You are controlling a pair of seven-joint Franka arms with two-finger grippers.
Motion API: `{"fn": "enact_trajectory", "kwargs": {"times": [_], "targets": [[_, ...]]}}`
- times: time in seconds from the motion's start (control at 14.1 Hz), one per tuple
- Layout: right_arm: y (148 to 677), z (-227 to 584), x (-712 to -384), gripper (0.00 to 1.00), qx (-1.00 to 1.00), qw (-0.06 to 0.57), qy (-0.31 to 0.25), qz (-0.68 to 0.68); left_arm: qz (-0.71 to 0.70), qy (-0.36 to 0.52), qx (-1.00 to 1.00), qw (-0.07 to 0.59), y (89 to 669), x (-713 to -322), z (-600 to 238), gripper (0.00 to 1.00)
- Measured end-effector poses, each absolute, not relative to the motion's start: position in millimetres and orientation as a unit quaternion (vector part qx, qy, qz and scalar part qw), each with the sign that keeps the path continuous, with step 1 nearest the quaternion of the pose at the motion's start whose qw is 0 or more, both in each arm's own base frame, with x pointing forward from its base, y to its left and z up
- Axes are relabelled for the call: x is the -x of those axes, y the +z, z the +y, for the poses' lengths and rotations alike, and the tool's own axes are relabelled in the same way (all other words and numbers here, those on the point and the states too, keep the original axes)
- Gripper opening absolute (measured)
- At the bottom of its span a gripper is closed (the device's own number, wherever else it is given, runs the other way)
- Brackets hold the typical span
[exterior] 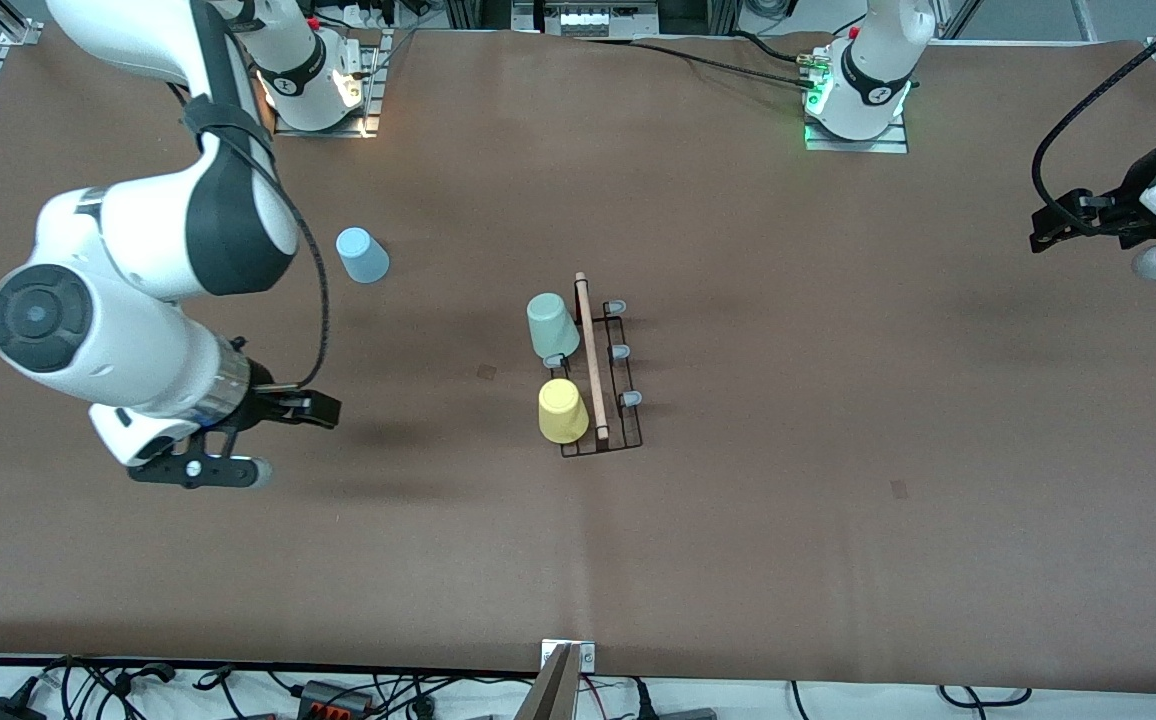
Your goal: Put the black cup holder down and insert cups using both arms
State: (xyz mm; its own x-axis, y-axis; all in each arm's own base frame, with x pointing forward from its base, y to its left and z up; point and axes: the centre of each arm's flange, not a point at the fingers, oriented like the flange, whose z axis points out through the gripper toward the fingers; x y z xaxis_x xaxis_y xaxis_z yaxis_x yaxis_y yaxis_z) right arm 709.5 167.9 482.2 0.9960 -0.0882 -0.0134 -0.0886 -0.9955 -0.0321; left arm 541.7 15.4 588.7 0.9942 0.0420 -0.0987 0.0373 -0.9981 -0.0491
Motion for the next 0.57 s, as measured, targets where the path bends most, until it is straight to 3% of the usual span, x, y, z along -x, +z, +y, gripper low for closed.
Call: {"fn": "enact_trajectory", "kwargs": {"times": [0.21, 0.57], "targets": [[507.8, 87.3, -703.5, 1.00, 0.997, 0.011, -0.001, 0.075, -0.020, 0.050, 0.998, 0.024, 588.6, -541.6, 15.4, 1.00], [564.4, -1.9, -664.6, 1.00, 0.998, 0.007, -0.024, 0.059, -0.020, 0.052, 0.998, 0.024, 588.4, -541.3, 15.3, 1.00]]}}
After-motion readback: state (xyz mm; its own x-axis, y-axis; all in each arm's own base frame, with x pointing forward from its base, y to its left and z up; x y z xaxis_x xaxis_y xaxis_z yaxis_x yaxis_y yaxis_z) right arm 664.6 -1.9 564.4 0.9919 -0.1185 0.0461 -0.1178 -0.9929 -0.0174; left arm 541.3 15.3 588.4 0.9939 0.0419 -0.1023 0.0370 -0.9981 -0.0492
